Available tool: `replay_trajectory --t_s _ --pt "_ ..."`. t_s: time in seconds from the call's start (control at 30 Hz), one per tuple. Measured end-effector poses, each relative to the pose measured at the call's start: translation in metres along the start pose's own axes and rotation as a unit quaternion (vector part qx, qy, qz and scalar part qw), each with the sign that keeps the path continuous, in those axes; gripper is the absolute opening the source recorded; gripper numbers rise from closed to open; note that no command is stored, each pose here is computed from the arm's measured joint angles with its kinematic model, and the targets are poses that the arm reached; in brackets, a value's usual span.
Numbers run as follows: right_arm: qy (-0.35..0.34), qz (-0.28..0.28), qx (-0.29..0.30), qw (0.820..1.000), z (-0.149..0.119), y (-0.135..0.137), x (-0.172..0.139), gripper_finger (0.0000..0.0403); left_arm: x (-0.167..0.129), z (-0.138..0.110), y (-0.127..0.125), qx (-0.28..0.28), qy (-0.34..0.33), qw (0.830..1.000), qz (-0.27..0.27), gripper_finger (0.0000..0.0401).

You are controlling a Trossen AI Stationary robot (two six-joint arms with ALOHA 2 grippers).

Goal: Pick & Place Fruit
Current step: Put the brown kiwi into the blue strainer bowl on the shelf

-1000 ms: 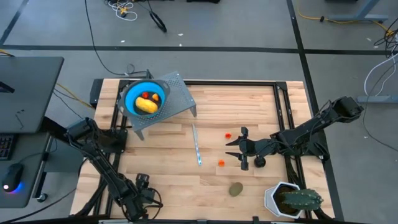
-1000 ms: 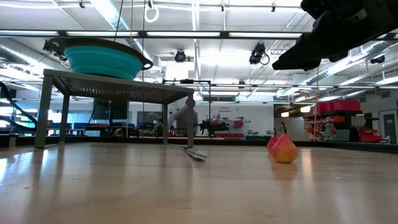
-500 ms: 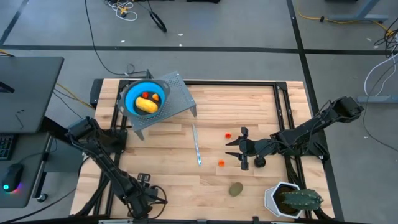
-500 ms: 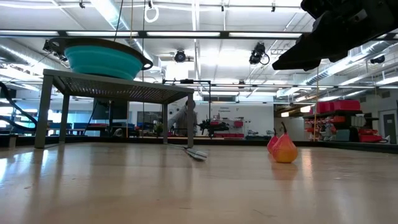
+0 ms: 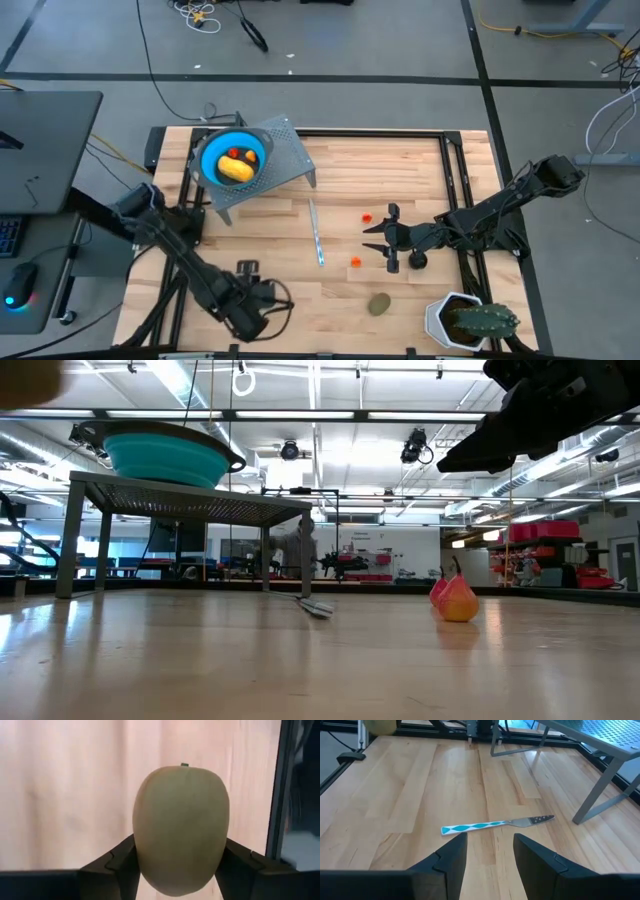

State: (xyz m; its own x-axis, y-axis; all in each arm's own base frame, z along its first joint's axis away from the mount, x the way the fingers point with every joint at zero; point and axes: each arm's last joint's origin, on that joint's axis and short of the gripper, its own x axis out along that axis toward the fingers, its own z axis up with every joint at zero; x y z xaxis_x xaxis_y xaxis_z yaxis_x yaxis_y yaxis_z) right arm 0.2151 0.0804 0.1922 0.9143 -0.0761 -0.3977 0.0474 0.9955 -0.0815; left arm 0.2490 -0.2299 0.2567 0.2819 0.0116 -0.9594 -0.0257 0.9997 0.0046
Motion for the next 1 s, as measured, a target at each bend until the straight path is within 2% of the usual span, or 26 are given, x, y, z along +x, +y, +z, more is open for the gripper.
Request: replay_trajectory --t_s 0.23,0.43,0.73,0.87,1.0 --pt "0.000 0.000 0.000 1.000 0.000 0.000 0.000 0.0169 -0.046 0.046 0.032 0.003 -0.062 0.997 0.045 0.0221" --pt "0.002 0.004 -0.001 1.000 0.000 0.000 0.000 0.0169 -0.059 0.068 0.062 0.015 -0.065 0.996 0.060 0.0213" --pt "0.003 0.004 -0.005 1.000 0.000 0.000 0.000 0.0169 -0.055 0.077 0.095 0.042 -0.019 0.995 0.088 0.0219" --pt "0.003 0.004 -0.005 1.000 0.000 0.000 0.000 0.0169 -0.064 0.073 0.113 0.052 -0.002 0.992 0.111 0.0214" --pt "0.001 0.005 -0.004 1.000 0.000 0.000 0.000 0.0169 -0.083 0.070 0.135 0.041 -0.025 0.990 0.133 0.0217"
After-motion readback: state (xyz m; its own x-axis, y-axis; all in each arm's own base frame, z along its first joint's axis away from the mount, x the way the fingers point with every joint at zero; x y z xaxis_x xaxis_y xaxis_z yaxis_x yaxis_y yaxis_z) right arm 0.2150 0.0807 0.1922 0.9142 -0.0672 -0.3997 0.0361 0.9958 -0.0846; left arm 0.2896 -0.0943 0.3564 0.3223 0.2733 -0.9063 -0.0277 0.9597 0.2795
